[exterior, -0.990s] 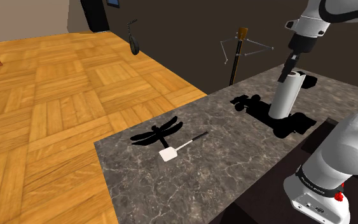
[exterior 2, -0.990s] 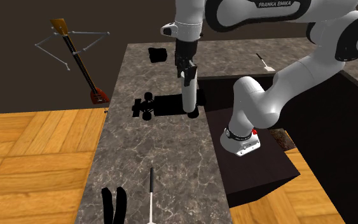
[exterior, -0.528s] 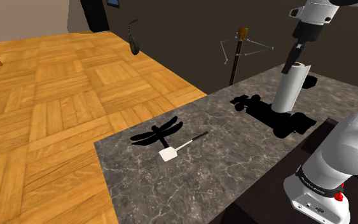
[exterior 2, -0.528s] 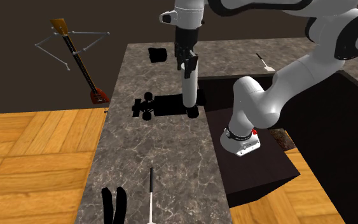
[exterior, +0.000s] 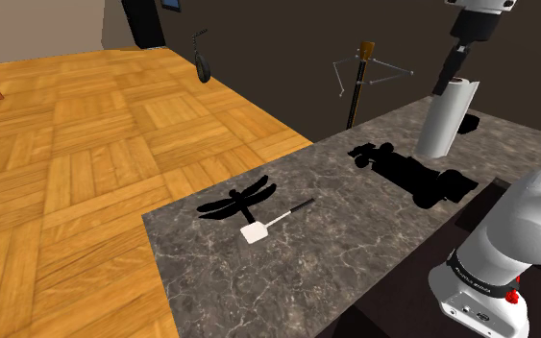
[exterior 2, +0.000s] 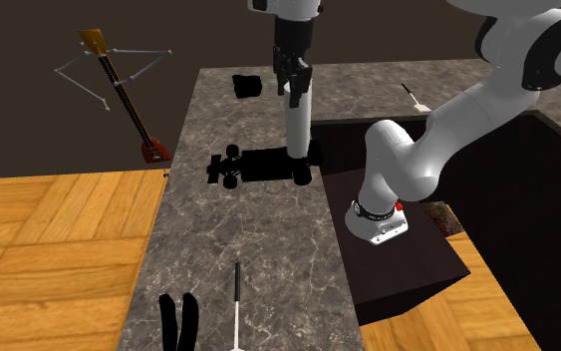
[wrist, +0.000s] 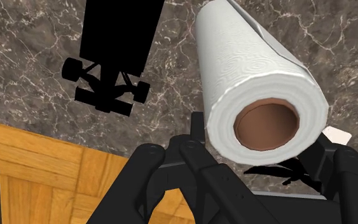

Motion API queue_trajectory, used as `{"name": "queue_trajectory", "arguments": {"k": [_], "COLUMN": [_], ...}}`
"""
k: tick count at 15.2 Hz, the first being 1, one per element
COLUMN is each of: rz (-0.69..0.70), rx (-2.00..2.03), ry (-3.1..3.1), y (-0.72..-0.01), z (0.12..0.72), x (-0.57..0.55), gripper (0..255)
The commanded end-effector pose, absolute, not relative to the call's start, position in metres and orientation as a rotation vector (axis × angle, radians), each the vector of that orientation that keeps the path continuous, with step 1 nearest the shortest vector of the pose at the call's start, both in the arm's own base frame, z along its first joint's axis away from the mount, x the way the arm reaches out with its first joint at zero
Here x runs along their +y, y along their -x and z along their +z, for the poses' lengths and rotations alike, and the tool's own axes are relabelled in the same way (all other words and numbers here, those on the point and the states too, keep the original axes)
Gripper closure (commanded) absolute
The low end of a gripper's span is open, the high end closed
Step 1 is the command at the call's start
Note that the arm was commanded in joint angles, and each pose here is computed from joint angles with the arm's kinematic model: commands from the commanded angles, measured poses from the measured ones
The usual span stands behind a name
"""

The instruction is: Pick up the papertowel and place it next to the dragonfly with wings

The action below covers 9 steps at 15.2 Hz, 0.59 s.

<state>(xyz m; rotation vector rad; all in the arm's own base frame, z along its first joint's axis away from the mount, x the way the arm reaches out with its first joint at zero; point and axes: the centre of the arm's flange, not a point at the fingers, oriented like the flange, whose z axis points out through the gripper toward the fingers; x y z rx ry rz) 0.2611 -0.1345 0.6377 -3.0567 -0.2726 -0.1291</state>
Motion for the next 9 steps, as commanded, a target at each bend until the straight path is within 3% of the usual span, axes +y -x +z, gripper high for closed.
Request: {"name": "queue_trajectory", "arguments": {"k": [1, 9], "rz": [-0.129, -0.129], "rx": [-0.273, -0.273], "ry": [3.057, 3.057], "y": [-0.262, -0.262], "z": [0.648, 0.691], "x": [-0.134, -0.134], "gripper": [255, 255]}}
